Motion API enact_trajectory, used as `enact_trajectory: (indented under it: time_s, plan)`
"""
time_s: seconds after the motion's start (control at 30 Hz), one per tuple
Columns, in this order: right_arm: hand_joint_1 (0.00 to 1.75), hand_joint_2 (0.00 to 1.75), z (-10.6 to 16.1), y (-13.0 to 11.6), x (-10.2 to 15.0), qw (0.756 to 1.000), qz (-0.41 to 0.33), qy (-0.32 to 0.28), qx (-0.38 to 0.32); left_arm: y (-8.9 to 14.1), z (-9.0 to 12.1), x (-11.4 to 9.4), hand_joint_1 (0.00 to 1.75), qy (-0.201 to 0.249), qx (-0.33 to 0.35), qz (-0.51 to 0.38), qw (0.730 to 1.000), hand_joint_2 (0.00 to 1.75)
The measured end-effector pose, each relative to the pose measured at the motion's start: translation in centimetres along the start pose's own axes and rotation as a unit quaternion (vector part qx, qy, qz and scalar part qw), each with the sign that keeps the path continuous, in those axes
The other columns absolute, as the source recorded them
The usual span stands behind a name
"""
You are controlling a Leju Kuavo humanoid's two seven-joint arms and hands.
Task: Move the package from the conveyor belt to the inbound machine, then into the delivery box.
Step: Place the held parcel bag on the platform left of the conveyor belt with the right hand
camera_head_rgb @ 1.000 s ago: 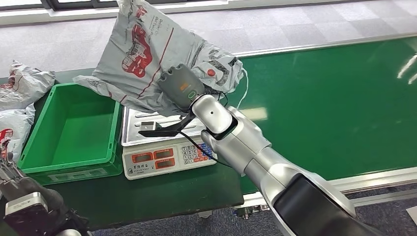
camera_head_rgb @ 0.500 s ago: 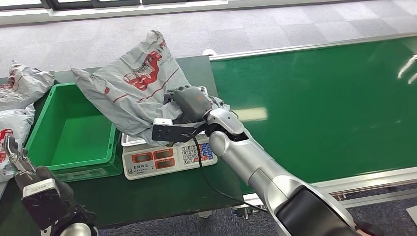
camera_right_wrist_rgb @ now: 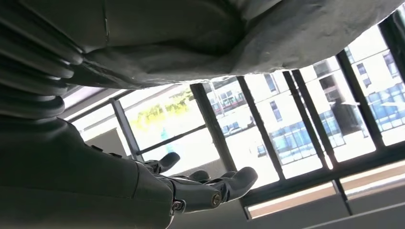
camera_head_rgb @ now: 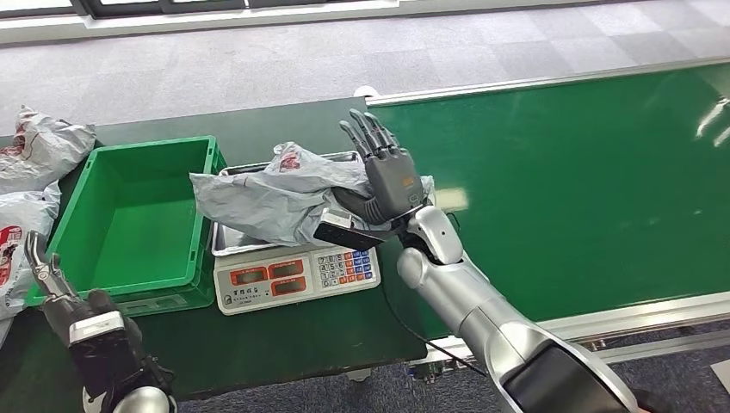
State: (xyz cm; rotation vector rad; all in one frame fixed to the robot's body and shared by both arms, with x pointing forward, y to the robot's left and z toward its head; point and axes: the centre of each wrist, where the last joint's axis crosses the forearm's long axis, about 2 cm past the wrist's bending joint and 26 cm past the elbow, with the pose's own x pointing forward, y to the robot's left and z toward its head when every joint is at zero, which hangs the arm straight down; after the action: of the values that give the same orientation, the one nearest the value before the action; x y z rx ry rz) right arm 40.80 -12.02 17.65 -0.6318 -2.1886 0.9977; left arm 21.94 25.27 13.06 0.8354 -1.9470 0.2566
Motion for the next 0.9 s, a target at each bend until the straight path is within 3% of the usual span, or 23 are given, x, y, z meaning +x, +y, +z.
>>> enact_trajectory:
  time_s: [0.13, 0.3, 0.57, 0.9]
  plan:
    - [0.0, 0.0, 1.8, 0.3, -0.7, 1.0, 0.005, 0.005, -0.013, -0.4, 0.1, -0.4, 0.0, -0.001, -0.007, -0.001, 1.0, 0.0]
    - [0.0, 0.0, 4.1, 0.2, 0.9, 0.994, -0.09, 0.016, -0.054, -0.6, 0.1, -0.5, 0.0, 0.009, -0.001, 0.015, 1.0, 0.0]
    - [0.0, 0.0, 8.5, -3.2, 5.1, 0.966, -0.203, -0.013, -0.162, -0.3, -0.4, -0.2, 0.0, 0.015, 0.021, 0.05, 0.998, 0.0]
    - [0.0, 0.0, 14.6, -6.9, 8.1, 0.936, -0.249, -0.024, -0.246, 0.2, -0.8, 0.2, 0.0, 0.018, 0.028, 0.062, 0.998, 0.0]
